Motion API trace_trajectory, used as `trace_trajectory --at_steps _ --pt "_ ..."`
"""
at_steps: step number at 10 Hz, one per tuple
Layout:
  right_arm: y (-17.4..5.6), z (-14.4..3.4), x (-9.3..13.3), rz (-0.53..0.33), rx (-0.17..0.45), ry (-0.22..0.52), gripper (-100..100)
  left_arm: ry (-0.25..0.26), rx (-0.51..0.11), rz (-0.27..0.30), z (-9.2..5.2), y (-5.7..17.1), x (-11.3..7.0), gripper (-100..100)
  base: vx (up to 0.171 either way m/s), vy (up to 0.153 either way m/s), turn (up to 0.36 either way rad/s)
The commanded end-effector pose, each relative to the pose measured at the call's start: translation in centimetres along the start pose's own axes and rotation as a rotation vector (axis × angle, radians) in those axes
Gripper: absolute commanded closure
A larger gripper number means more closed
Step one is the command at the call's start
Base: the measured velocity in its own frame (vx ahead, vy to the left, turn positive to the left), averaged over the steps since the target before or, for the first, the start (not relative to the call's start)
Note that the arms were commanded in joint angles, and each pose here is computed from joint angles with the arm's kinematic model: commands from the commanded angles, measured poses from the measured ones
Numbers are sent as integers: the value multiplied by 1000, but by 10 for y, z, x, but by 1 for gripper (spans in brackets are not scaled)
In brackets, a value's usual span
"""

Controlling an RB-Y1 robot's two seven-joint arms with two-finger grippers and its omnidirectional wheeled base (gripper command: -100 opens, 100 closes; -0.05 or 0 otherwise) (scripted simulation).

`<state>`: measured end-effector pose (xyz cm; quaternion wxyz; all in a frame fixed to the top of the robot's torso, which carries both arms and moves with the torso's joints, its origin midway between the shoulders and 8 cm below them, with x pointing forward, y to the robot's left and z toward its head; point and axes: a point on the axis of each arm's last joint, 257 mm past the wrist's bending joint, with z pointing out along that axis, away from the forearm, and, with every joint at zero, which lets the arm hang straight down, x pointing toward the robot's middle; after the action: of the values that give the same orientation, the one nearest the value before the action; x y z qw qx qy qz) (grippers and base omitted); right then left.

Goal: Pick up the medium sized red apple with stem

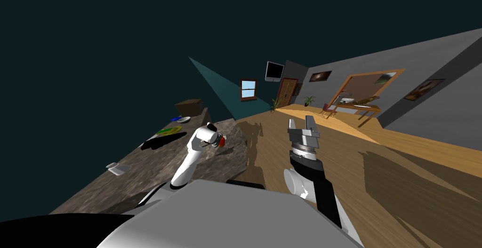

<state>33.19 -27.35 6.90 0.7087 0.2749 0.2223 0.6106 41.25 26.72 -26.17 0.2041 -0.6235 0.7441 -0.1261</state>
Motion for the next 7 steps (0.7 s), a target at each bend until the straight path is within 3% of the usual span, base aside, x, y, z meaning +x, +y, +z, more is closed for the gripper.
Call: trace_trajectory --at_steps 1,2,5,6,7 --pt "0 0 0 0 0 0 0 0 0 0 0 0 0 0 0 0 0" --pt "0 0 0 0 0 0 0 2 -1 1 -8 2 3 100 5 1 21" --pt "0 0 0 0 0 0 0 4 -1 5 -23 4 5 100 9 0 17" --pt "0 0 0 0 0 0 0 4 0 4 -20 2 5 100 0 0 0" --pt "0 0 0 0 0 0 0 4 -2 4 -21 3 5 0 0 0 0"
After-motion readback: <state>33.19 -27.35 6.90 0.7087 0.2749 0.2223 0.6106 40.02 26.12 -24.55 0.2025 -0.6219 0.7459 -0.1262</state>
